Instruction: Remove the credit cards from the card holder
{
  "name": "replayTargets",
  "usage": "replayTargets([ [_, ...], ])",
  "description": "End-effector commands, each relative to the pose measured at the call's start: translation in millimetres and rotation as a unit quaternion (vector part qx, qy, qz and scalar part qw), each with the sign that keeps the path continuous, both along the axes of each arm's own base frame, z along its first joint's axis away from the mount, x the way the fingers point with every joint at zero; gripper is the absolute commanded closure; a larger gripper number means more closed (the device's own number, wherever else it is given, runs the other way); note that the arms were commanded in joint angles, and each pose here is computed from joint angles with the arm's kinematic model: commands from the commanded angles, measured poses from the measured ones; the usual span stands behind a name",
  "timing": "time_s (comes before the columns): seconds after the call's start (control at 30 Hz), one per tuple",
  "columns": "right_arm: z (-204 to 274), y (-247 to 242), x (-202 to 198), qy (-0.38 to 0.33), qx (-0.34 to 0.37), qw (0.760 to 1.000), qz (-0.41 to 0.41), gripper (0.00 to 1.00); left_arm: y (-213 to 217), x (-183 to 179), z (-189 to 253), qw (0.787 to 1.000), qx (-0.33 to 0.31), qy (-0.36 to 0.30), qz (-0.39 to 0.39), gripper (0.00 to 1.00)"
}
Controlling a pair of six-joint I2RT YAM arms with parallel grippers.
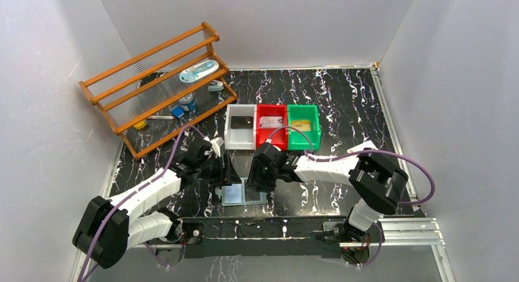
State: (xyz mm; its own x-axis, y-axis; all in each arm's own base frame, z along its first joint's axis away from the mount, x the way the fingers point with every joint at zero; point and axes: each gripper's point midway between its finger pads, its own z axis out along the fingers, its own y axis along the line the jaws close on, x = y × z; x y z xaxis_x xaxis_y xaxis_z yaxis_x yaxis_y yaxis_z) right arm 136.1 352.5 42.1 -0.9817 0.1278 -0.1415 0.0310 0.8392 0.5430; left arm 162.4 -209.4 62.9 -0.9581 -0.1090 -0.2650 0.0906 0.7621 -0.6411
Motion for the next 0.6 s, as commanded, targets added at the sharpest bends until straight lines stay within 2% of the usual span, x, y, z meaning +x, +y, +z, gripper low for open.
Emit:
replayTargets([
  [0.0,11,-3,7,-0.019,-0.012,1.0,-0.009,0.43,-5,-4,9,1.0,-0.019,-0.009,-0.021,0.5],
  [0.57,9,-7,6,-0.02,-0.018,1.0,-0.007,0.43,20,-7,-23,0.998,0.062,0.024,0.021,0.51],
])
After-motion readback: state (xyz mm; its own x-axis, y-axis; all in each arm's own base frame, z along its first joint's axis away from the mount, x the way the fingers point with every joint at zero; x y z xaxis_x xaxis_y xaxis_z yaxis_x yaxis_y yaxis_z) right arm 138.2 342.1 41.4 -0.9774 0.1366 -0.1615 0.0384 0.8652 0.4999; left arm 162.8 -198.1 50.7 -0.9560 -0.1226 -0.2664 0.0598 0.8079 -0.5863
